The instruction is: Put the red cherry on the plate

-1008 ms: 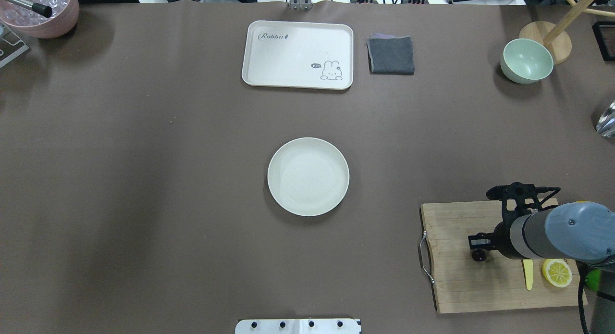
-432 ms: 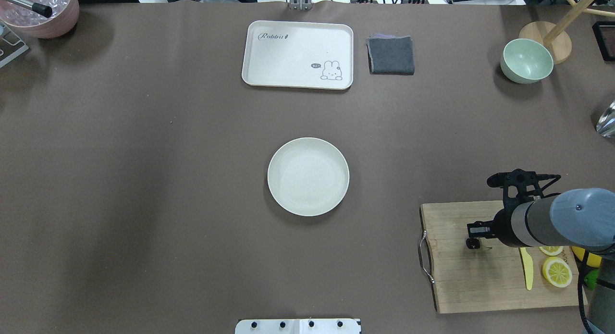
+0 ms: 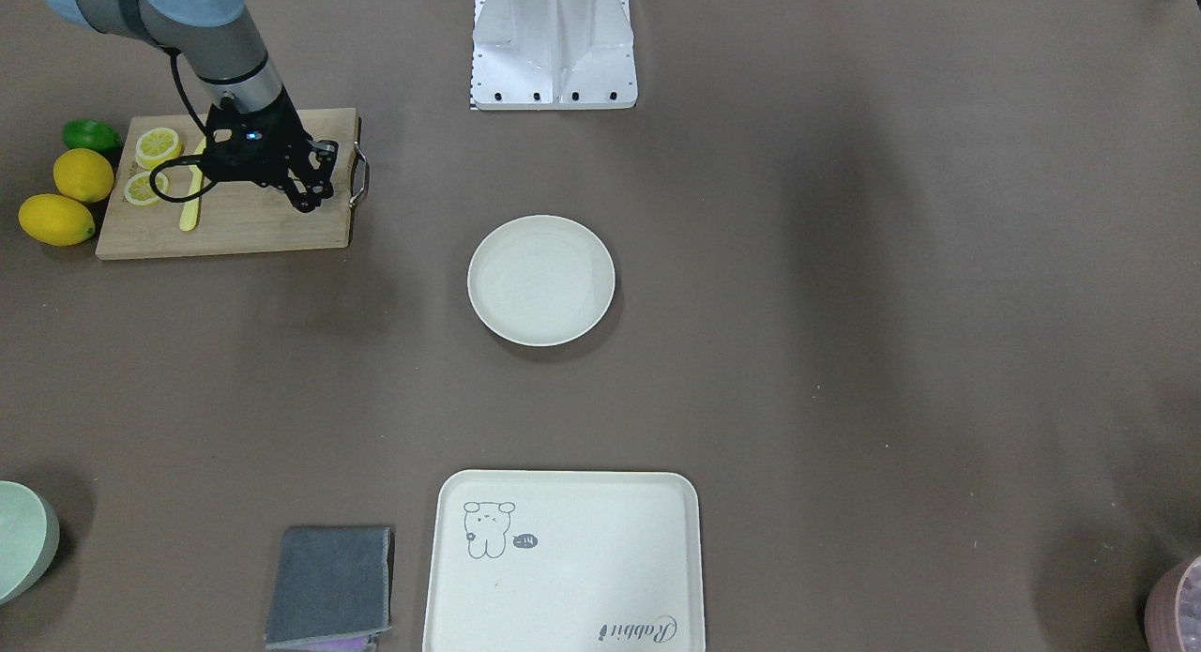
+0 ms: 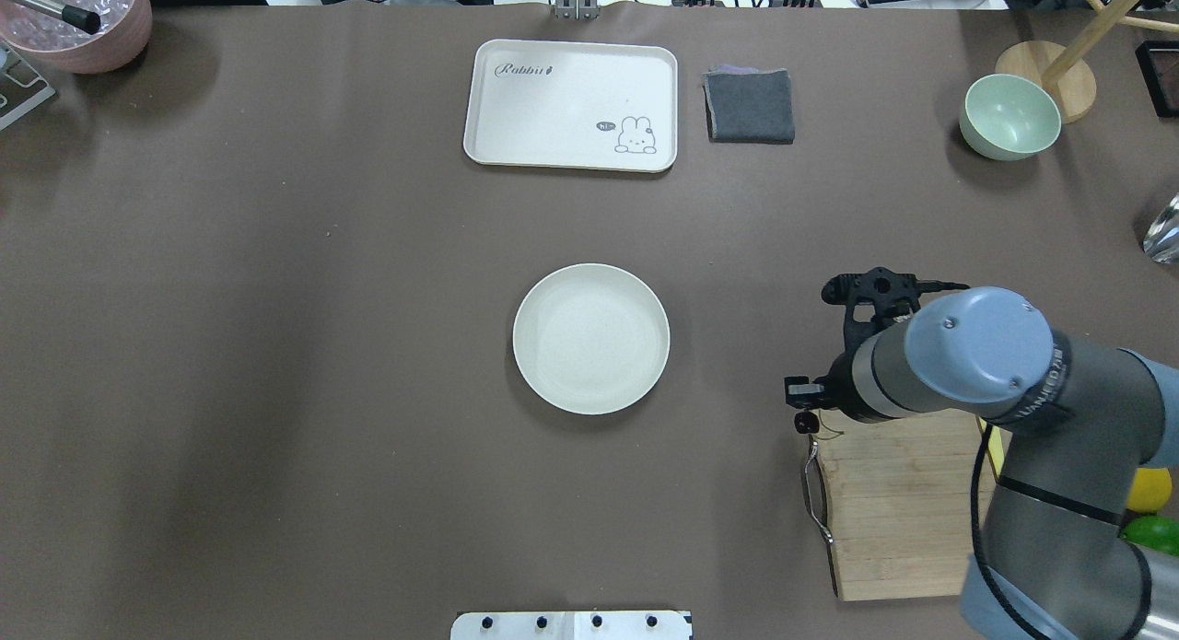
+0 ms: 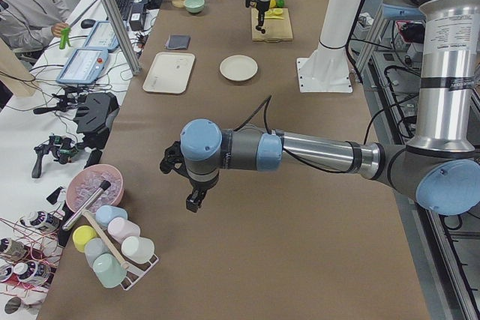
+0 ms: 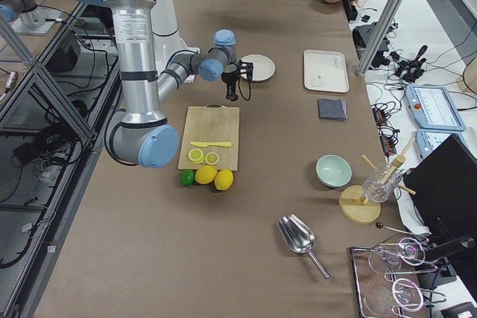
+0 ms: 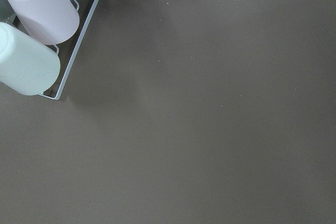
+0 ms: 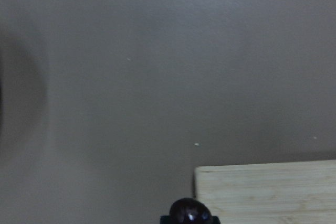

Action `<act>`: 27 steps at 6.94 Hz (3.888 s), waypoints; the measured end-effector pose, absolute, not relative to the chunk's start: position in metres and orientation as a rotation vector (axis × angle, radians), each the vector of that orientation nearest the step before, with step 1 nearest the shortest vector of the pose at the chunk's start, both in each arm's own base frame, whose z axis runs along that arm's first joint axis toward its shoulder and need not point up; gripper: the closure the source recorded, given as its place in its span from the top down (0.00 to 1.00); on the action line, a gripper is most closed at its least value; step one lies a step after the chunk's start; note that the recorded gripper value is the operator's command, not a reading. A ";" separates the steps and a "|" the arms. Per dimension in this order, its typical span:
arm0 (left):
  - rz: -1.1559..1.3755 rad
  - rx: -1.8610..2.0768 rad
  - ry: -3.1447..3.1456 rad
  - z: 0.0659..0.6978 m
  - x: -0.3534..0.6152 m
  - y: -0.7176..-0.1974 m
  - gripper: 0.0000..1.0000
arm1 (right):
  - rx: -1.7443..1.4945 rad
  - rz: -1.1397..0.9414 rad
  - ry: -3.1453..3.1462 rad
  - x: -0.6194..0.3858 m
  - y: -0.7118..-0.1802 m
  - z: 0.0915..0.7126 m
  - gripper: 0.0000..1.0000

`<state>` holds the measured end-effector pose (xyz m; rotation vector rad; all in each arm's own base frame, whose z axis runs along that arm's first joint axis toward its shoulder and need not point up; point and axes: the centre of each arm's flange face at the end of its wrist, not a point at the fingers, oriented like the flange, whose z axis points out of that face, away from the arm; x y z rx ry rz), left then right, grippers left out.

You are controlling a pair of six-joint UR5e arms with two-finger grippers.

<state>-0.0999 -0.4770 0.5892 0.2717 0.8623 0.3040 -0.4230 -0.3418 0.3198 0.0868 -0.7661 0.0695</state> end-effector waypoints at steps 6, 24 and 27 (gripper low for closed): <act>0.341 0.353 0.840 0.623 -0.101 -0.485 0.98 | -0.004 0.307 -0.766 -0.596 -0.427 0.161 1.00; 0.239 0.062 0.783 0.529 -0.055 -0.498 0.98 | -0.088 -0.180 -0.628 0.089 -0.428 0.581 1.00; 0.244 0.065 0.783 0.531 -0.054 -0.498 0.98 | -0.045 -0.153 -0.639 0.104 -0.394 0.659 1.00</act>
